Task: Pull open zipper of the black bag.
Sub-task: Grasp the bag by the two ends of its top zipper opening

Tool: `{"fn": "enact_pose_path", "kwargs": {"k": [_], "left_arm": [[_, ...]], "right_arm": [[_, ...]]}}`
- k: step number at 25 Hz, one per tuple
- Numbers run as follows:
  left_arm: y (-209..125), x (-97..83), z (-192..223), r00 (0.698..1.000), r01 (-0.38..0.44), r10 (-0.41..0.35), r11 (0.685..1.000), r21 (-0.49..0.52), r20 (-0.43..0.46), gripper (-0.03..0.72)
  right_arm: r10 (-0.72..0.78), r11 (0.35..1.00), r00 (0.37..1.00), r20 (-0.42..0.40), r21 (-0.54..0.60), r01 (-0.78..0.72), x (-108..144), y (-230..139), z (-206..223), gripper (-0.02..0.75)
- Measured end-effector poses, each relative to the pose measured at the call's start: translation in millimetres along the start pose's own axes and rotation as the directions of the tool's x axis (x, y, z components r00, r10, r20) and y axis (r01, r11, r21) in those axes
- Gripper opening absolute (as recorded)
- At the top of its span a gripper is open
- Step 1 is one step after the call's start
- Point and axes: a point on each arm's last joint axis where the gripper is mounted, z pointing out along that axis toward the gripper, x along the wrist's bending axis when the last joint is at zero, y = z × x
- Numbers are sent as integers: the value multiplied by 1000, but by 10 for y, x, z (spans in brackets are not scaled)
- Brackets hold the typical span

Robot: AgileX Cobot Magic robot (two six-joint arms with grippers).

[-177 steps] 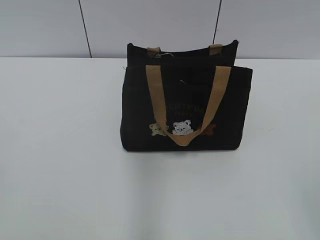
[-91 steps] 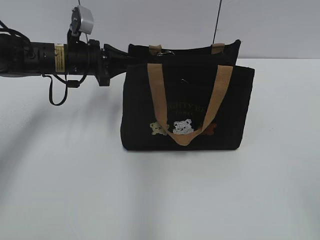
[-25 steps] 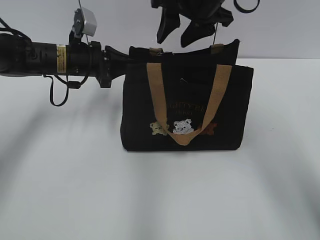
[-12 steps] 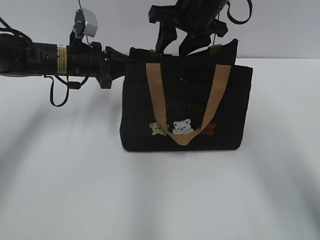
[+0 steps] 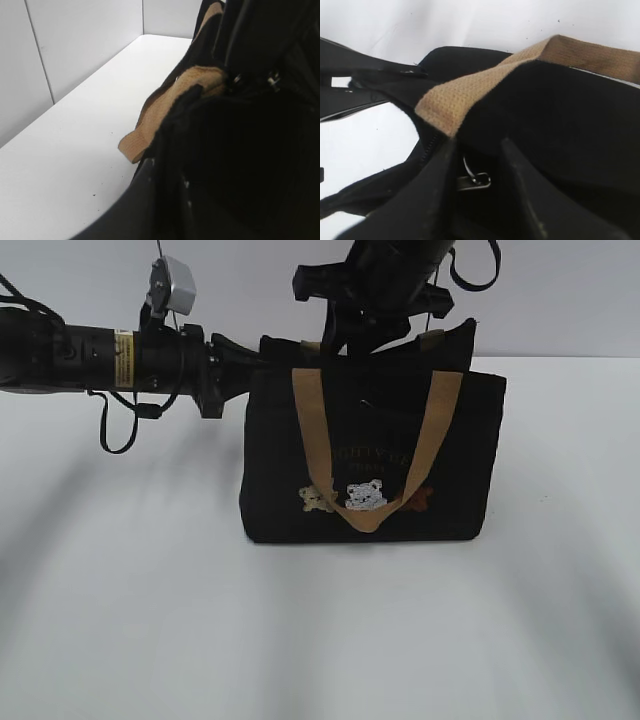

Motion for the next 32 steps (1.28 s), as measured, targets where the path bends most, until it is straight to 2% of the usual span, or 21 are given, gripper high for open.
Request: {"fn": "enact_pose_path", "kwargs": {"k": [2,6,8,20,28,32], "left_arm": [[-1,-1,0,1000,0,0,1000,1,1,48],[-1,-1,0,1000,-1,1,1000,1,1,48],[-1,-1,0,1000,0,0,1000,1,1,49],[1,1,0,1000,1,-1,1000,-1,-1,52],[-1,3,1,1000,1,-1,1000,2,-4,52],[-1,3,1,1000,1,-1,1000,2,-4,52]], "right_arm": [[-4,1000,1000,4,11,4,-3,-10,-1,182],[-14,1000,1000,11,14,14,-4,-14,-5,24],[-22,1000,1000,17,10,22,0,-14,-50,-11],[-59,998,997,41,-9,60,63,-54,-445,-15],[-88,996,989,122,39,84,-6,-102,-510,-15],[-86,996,989,119,36,82,2,-105,-533,-15]]}}
